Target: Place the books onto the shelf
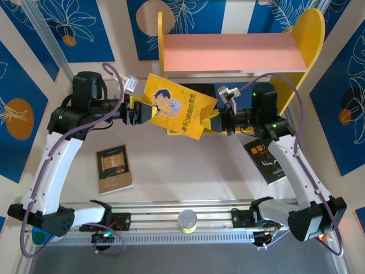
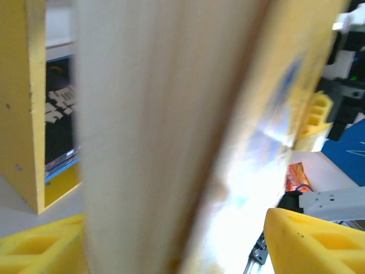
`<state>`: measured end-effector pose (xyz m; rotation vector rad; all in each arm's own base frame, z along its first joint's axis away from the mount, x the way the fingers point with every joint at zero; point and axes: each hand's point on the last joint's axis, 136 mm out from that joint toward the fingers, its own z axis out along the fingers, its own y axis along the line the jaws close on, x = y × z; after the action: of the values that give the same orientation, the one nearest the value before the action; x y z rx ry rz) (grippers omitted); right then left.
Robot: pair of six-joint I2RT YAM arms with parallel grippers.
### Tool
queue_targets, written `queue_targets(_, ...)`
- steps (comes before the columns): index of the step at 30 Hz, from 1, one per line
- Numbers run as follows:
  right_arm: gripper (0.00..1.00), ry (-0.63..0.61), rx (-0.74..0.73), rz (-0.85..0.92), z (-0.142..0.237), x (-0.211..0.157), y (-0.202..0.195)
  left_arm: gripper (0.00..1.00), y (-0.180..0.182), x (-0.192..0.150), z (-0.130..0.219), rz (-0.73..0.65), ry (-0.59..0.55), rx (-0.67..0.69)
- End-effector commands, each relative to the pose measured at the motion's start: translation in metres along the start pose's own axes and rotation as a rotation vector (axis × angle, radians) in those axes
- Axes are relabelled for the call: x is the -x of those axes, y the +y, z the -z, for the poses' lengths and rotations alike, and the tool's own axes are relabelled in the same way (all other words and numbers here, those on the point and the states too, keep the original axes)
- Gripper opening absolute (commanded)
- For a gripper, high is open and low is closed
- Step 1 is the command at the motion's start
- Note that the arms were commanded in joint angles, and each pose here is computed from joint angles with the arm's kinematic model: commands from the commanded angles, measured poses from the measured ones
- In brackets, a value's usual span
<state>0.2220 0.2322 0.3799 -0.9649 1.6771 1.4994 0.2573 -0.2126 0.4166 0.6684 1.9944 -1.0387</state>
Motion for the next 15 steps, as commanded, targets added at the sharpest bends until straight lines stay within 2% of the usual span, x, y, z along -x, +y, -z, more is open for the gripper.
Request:
queue_targets(1,0.0,0.001,0.032,0.065,0.001,0.01,0.013,0.7,-0.017,0.009,0.007,-0.019,-0.041,-0.087)
queue_targets(3,0.0,0.004,0.021,0.054,0.0,0.009,0.009,0.67,-0.019,0.009,0.006,-0.02,-0.041,-0.103)
queue_targets(10,0.03,0.002,-0.013,0.022,-0.001,0.01,-0.002,0.42,-0.023,0.009,0.003,-0.011,-0.047,-0.146)
queue_targets(15,0.1,-0.006,-0.028,0.017,-0.001,0.014,-0.004,0.33,-0.023,0.009,0.002,-0.008,-0.053,-0.16)
